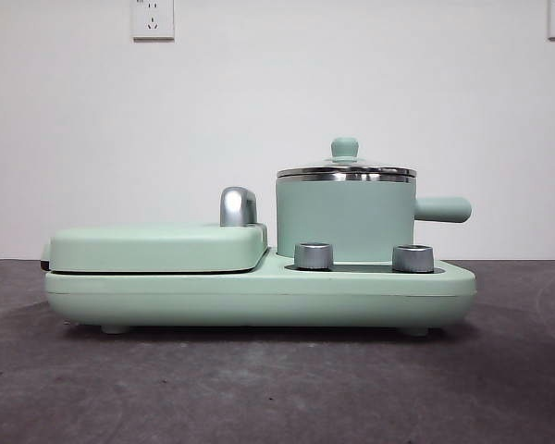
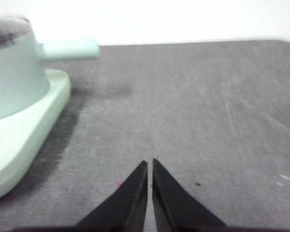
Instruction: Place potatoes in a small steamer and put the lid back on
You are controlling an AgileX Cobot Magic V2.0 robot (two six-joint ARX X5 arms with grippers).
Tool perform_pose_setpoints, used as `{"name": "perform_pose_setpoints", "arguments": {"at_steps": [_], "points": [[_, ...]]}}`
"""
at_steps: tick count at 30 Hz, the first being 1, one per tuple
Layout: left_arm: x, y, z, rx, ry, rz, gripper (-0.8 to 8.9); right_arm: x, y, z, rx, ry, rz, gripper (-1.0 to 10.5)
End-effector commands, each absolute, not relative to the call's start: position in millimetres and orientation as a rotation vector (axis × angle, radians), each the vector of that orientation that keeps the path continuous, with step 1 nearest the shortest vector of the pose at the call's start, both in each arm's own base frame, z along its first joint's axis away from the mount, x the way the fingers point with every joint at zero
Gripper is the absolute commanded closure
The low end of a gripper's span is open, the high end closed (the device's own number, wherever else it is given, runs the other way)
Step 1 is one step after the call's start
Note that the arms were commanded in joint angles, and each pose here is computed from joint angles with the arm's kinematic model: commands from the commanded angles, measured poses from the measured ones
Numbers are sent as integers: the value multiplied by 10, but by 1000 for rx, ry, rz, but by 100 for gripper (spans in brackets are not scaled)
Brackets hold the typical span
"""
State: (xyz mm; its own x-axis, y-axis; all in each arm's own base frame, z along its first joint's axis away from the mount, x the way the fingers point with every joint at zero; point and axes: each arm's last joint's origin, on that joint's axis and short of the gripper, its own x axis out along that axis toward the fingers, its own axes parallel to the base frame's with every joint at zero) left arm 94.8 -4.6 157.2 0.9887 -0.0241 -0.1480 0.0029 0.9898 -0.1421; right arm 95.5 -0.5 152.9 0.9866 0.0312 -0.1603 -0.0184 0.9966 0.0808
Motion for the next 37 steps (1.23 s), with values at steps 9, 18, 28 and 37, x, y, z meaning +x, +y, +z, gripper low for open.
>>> {"name": "perform_pose_setpoints", "arguments": {"at_steps": [9,18,28,37], "points": [[959,-47,1523,-135,153,-13,808,959,0,1506,64,164,45,932],[959,-47,1524,-136,153,-14,808,961,2,1521,64,149,52,932],[959,-47,1524,-136,153,-14,808,961,2,1521,64,149,52,932],[959,-47,1524,-136,153,-14,808,961,2,1521,63,150,52,932]]}}
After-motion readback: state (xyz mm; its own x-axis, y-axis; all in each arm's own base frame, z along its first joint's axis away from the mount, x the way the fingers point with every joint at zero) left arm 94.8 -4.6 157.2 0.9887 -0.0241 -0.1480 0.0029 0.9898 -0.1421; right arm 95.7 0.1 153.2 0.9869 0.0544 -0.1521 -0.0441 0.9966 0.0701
